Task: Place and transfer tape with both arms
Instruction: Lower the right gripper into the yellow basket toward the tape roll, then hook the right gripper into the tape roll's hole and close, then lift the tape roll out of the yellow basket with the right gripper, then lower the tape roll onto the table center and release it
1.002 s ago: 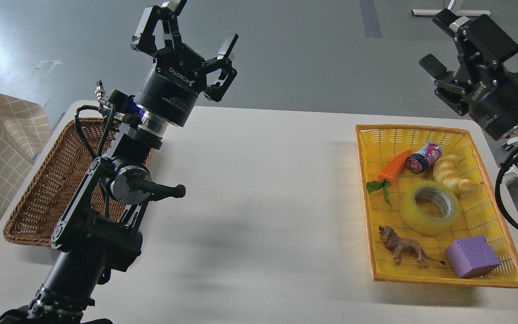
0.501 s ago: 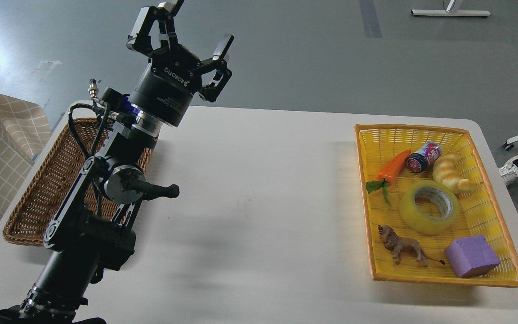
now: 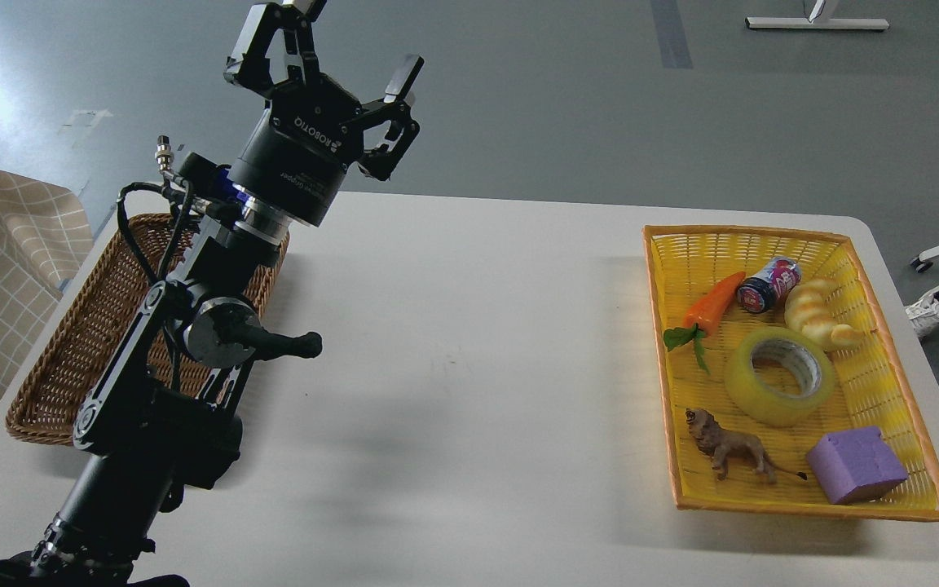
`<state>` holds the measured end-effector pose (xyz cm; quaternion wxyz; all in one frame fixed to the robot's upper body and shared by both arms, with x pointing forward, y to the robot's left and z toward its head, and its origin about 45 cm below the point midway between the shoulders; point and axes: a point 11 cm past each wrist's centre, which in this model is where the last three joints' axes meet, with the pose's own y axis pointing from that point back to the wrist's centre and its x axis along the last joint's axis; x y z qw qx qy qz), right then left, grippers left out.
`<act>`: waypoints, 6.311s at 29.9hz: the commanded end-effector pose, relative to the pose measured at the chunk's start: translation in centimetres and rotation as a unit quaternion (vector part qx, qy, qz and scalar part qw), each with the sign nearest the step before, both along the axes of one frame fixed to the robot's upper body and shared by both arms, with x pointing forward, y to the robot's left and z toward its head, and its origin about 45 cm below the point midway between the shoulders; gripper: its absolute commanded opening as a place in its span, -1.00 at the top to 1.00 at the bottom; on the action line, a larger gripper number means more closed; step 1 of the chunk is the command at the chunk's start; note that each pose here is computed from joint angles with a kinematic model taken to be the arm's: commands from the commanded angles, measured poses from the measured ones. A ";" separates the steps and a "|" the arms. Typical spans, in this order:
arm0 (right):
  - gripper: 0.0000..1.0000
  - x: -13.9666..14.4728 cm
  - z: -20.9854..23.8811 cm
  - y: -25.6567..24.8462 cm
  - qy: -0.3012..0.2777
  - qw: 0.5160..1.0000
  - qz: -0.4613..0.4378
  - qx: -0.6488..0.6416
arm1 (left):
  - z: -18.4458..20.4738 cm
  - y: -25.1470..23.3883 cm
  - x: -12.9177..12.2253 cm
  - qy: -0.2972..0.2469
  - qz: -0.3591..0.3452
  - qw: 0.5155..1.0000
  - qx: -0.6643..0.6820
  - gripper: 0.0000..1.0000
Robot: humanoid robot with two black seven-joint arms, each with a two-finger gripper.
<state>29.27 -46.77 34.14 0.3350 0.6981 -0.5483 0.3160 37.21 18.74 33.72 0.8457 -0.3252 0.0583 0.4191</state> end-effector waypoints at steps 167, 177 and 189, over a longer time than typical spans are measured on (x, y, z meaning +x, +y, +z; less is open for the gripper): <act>0.87 7.3 -19.1 40.6 0.156 0.874 0.374 -0.267 | -0.6 3.9 0.3 0.011 0.038 0.998 0.053 -0.96; -0.01 7.3 -19.2 40.5 0.158 0.875 0.373 -0.264 | -0.5 4.2 0.3 0.010 0.040 0.998 0.053 -0.96; -0.77 7.3 -19.3 40.3 0.149 0.884 0.362 -0.255 | -0.9 4.5 0.1 0.013 0.041 0.998 0.055 -0.96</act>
